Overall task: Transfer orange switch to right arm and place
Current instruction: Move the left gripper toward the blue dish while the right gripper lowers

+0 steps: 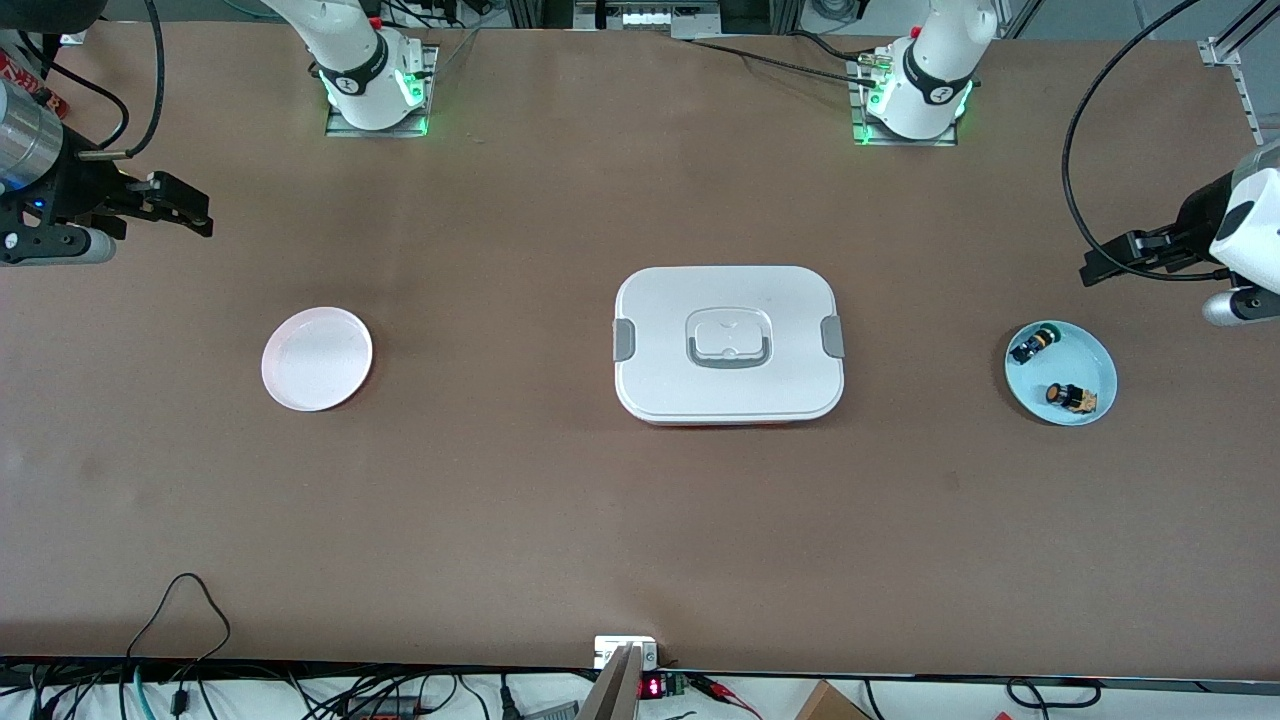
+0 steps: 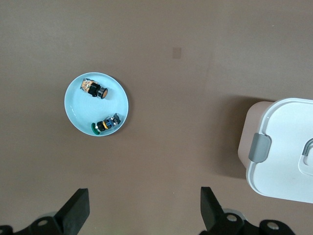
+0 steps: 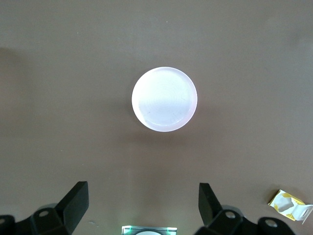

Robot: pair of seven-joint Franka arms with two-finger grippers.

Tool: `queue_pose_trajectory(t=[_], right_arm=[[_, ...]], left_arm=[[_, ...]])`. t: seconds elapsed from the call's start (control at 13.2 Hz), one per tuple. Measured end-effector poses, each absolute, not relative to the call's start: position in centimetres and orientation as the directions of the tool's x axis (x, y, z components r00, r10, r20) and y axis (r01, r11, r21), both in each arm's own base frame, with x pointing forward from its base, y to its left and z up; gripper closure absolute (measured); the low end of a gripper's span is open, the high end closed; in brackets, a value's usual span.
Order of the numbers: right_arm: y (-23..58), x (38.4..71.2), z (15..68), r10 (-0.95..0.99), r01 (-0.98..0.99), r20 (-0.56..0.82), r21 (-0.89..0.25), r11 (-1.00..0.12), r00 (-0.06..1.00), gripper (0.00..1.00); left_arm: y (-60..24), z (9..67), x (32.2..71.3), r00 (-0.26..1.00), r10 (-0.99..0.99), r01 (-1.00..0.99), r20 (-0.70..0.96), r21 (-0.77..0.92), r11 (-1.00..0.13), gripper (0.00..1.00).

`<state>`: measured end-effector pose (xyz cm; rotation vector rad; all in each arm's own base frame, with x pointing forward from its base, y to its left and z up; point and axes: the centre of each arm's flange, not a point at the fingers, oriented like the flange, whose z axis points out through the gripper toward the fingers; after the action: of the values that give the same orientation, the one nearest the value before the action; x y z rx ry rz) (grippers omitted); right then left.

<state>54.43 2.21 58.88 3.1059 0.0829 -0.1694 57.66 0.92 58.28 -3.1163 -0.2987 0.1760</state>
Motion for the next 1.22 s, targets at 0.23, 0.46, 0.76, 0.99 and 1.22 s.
queue_pose_trajectory(t=[0.23, 0.46, 0.76, 0.99, 1.22], right_arm=[[2.2, 54.5, 58.8, 0.052, 0.055, -0.111, 0.027, -0.998, 0.992, 0.00], [2.3, 54.6, 58.6, 0.052, 0.056, -0.115, 0.027, -0.998, 0.992, 0.00], [2.3, 54.8, 58.1, 0.052, 0.056, -0.124, 0.027, -0.998, 0.991, 0.00], [2.3, 54.8, 58.1, 0.053, 0.056, -0.124, 0.027, -0.998, 0.991, 0.00], [2.4, 55.2, 57.1, 0.053, 0.058, -0.142, 0.027, -0.998, 0.988, 0.00]], left_arm=[[0.9, 58.3, 57.7, 0.976, 0.188, 0.187, -0.107, -0.018, -0.982, 0.00], [0.6, 58.5, 58.0, 0.981, 0.177, 0.174, -0.079, -0.046, -0.984, 0.00], [0.4, 58.5, 58.0, 0.982, 0.173, 0.170, -0.076, -0.047, -0.984, 0.00], [0.4, 58.3, 58.1, 0.982, 0.173, 0.170, -0.078, -0.048, -0.984, 0.00], [0.5, 57.9, 58.3, 0.981, 0.174, 0.171, -0.081, -0.048, -0.984, 0.00]])
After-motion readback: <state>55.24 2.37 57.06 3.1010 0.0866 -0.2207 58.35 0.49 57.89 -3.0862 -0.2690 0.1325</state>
